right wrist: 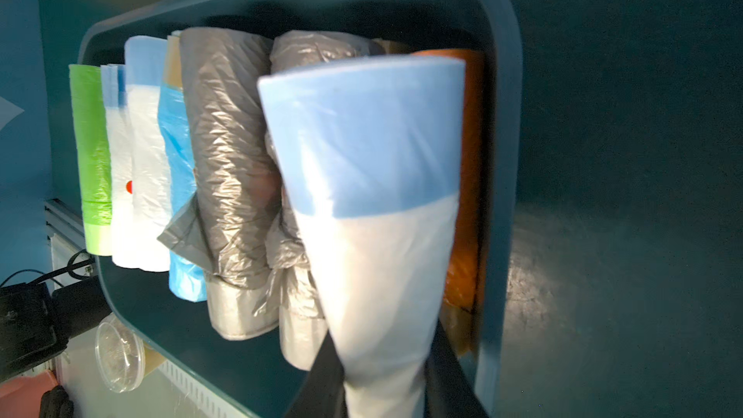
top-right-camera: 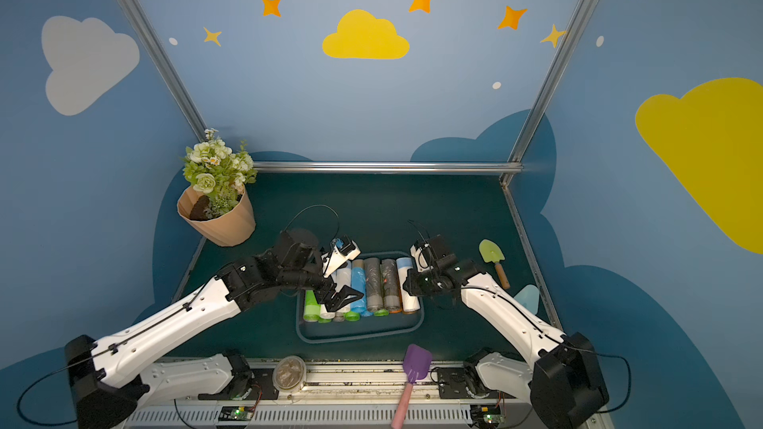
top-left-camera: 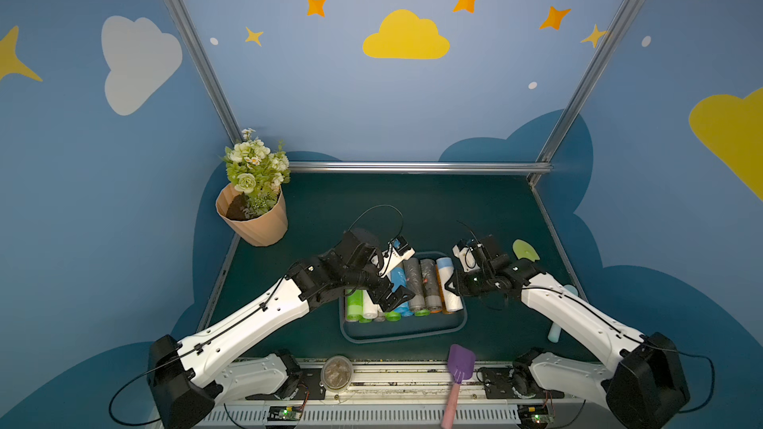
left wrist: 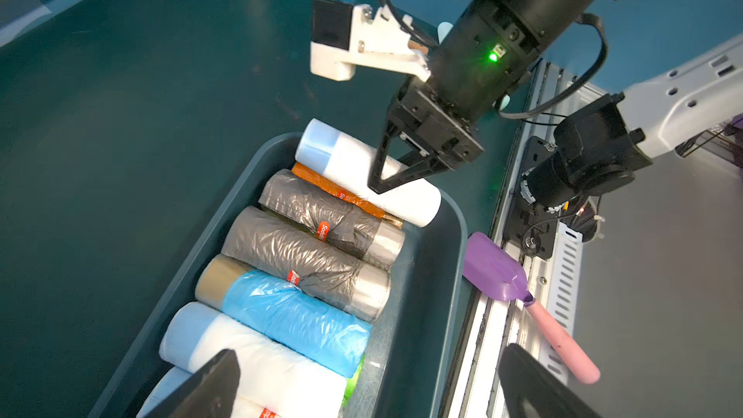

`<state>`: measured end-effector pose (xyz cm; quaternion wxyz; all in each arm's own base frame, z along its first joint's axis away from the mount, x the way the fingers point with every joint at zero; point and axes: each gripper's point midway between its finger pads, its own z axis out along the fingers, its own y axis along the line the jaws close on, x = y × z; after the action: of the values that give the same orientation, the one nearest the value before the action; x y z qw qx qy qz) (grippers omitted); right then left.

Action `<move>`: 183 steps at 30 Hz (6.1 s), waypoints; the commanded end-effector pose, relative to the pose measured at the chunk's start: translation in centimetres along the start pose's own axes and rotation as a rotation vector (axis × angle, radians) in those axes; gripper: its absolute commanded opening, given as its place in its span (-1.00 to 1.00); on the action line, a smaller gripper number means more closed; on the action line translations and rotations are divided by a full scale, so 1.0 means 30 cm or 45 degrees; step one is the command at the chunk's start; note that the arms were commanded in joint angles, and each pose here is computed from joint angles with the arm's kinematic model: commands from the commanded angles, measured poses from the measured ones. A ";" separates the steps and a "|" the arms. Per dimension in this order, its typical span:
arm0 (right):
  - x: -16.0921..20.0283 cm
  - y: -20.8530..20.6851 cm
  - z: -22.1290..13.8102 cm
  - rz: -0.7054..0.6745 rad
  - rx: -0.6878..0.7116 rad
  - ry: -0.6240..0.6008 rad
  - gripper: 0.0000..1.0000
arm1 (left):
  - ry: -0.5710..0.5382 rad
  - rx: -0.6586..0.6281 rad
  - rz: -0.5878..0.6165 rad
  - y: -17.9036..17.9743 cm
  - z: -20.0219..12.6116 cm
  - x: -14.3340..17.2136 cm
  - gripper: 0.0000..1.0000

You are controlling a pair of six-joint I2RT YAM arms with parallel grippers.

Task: Put the roll of trash bags into the storage box
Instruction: Place the roll of trash bags in the storage box, then move the storage box to the center of the board, then reset both arms

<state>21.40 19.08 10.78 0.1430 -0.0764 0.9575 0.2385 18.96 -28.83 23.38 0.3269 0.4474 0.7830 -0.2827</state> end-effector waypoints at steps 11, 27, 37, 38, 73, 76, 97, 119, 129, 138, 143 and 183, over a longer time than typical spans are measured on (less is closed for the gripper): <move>-0.031 -0.014 0.053 -0.005 -0.006 -0.010 -0.52 | 0.004 0.003 0.046 -0.014 -0.015 -0.020 1.00; -0.022 -0.012 0.050 -0.036 -0.024 0.006 -0.35 | 0.020 0.002 0.043 -0.011 -0.008 -0.014 1.00; -0.028 0.015 0.022 -0.062 -0.060 -0.009 -0.24 | 0.016 0.004 0.047 -0.014 -0.014 -0.017 1.00; -0.034 0.018 0.016 -0.064 -0.061 -0.018 -0.24 | 0.016 0.005 0.048 -0.015 -0.014 -0.017 1.00; -0.021 -0.079 -0.063 -0.089 0.060 -0.143 -0.24 | 0.081 -1.133 -1.132 0.438 -0.268 0.528 0.11; -0.007 -0.088 -0.055 -0.067 0.025 -0.128 -0.26 | 0.082 -1.112 -1.187 0.444 -0.247 0.545 0.03; 0.094 -0.092 -0.068 0.022 -0.081 -0.124 -0.22 | 0.223 -0.942 -1.275 0.438 -0.055 0.638 -0.38; 0.042 -0.191 0.032 0.113 0.017 -0.131 -0.36 | 0.192 -0.981 -1.246 0.493 -0.029 0.613 -0.93; -0.028 -0.201 0.071 0.150 0.010 -0.134 -0.84 | 0.144 -1.001 -1.174 0.572 -0.018 0.540 -0.93; -0.100 -0.221 0.079 0.173 0.043 -0.176 -0.87 | 0.142 -1.019 -1.151 0.700 0.032 0.460 -0.93; -0.123 -0.231 0.073 0.169 0.045 -0.185 -0.78 | 0.233 -1.064 -1.206 0.707 0.007 0.481 -0.79; -0.391 -0.581 -0.226 -0.087 0.350 -0.984 0.93 | -0.572 -1.892 -0.943 0.857 -0.500 0.721 1.00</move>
<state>33.29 1.54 10.93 0.4327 0.0916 0.8805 0.1706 27.75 4.47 12.09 0.5209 -0.2368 0.8029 0.1673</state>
